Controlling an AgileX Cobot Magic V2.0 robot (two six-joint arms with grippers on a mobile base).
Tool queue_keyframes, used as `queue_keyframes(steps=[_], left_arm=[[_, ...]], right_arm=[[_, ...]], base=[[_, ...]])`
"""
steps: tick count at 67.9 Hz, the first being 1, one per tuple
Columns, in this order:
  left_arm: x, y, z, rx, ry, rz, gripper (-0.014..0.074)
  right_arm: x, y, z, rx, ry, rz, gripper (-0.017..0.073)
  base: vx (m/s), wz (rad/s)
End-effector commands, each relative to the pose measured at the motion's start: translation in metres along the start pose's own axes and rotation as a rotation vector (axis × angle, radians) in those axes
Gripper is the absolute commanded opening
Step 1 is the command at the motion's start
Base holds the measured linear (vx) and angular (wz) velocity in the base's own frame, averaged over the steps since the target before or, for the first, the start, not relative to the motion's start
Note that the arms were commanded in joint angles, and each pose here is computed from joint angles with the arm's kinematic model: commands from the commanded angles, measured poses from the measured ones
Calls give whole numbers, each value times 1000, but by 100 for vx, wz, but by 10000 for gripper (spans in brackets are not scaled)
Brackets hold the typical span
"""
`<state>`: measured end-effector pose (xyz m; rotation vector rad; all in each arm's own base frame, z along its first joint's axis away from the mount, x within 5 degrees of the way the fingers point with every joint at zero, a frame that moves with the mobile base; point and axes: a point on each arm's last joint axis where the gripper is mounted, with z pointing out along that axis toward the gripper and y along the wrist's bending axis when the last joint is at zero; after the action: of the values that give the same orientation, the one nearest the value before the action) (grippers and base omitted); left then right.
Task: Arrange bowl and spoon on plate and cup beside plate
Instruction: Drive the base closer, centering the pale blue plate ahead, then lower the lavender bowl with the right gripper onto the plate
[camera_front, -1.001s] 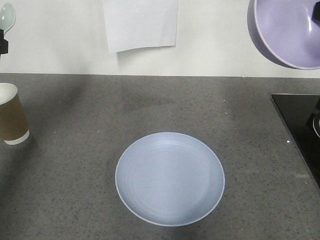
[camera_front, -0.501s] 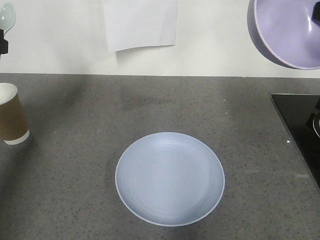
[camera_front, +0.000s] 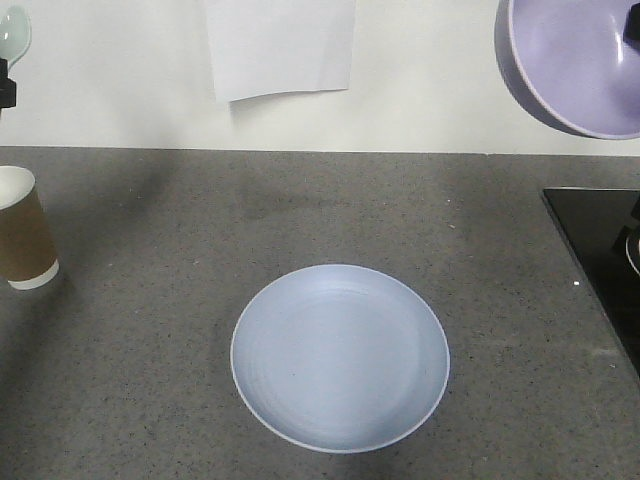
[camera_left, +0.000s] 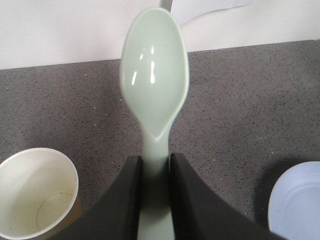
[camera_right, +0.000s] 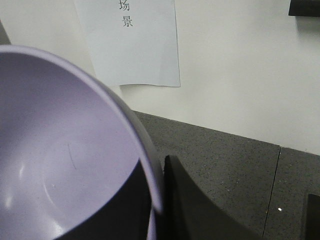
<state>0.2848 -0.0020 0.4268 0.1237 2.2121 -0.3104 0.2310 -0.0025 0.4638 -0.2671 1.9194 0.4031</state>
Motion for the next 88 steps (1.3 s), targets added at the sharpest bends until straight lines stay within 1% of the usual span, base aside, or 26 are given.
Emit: queue_keyframes(steps=[1, 68, 88], left_arm=[[-11, -6, -16, 6, -109, -3, -6], [-11, -6, -16, 6, -109, -3, -6], [-13, -5, -17, -1, -128, -4, -6]], right_arm=[[-15, 6, -12, 10, -105, -3, -3], [-15, 6, -12, 10, -105, -3, -3], [-16, 5, -12, 21, -119, -1, -3]], base=[[0, 0], [0, 0], [0, 0]])
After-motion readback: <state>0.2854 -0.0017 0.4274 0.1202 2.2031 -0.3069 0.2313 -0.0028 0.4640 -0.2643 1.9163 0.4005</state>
